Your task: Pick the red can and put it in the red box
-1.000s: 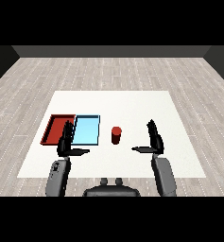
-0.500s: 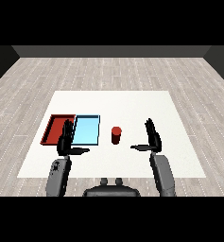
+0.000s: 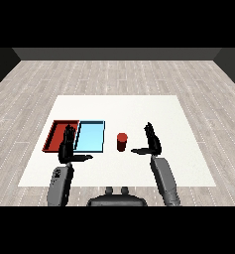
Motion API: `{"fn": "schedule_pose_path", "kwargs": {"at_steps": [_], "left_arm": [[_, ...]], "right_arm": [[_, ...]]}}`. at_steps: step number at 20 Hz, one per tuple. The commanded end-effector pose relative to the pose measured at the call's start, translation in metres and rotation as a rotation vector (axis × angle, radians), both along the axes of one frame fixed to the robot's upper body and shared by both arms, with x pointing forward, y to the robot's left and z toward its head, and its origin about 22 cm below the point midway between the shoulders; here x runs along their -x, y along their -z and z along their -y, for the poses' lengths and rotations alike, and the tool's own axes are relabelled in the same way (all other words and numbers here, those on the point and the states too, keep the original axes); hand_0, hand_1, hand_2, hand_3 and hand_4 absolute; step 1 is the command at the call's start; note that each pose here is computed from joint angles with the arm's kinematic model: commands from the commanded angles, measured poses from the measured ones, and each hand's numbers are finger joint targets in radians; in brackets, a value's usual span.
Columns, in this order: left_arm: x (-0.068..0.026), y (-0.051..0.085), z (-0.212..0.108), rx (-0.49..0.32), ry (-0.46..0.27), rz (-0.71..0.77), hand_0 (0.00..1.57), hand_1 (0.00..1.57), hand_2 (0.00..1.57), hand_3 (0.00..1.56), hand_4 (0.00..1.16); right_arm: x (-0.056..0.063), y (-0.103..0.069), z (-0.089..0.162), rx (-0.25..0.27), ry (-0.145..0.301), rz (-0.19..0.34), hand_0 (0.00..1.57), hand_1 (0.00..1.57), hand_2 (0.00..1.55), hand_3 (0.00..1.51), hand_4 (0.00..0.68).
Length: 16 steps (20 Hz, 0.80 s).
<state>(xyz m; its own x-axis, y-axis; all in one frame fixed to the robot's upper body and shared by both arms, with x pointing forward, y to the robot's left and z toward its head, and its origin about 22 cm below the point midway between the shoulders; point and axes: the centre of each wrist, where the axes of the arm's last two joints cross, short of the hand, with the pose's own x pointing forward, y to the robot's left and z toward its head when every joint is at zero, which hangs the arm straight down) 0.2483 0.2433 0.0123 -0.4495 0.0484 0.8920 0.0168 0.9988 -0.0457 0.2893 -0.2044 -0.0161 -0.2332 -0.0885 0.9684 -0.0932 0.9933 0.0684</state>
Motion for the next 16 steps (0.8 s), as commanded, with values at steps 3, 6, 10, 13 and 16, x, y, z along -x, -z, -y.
{"fn": "schedule_pose_path", "kwargs": {"at_steps": [3, 6, 10, 13, 16], "left_arm": [[-0.0107, -0.011, 0.003, 0.016, -0.002, 0.002, 0.00, 0.00, 0.00, 0.00, 0.00], [0.0051, 0.003, -0.020, 0.009, -0.006, 0.002, 0.00, 0.00, 0.00, 0.00, 0.00], [0.0014, -0.006, -0.007, 0.005, 0.014, 0.008, 0.00, 0.00, 0.00, 0.00, 0.00], [-0.0043, 0.003, -0.007, 0.019, 0.001, 0.000, 0.00, 0.00, 0.00, 0.00, 0.00], [-0.0161, 0.006, 0.009, 0.014, 0.008, -0.009, 0.00, 0.00, 0.00, 0.00, 0.00]], "right_arm": [[-0.005, -0.012, -0.018, -0.012, -0.040, -0.043, 0.00, 0.00, 0.00, 0.00, 0.000], [-0.016, 0.017, -0.022, -0.038, -0.048, -0.060, 0.00, 0.00, 0.00, 0.00, 0.000], [-0.007, 0.030, -0.042, -0.037, -0.054, -0.067, 0.00, 0.00, 0.00, 0.00, 0.000], [-0.018, 0.030, -0.052, -0.071, -0.086, -0.080, 0.00, 0.00, 0.00, 0.00, 0.000], [-0.021, 0.041, -0.046, -0.083, -0.072, -0.107, 0.00, 0.00, 0.00, 0.00, 0.000]]}}
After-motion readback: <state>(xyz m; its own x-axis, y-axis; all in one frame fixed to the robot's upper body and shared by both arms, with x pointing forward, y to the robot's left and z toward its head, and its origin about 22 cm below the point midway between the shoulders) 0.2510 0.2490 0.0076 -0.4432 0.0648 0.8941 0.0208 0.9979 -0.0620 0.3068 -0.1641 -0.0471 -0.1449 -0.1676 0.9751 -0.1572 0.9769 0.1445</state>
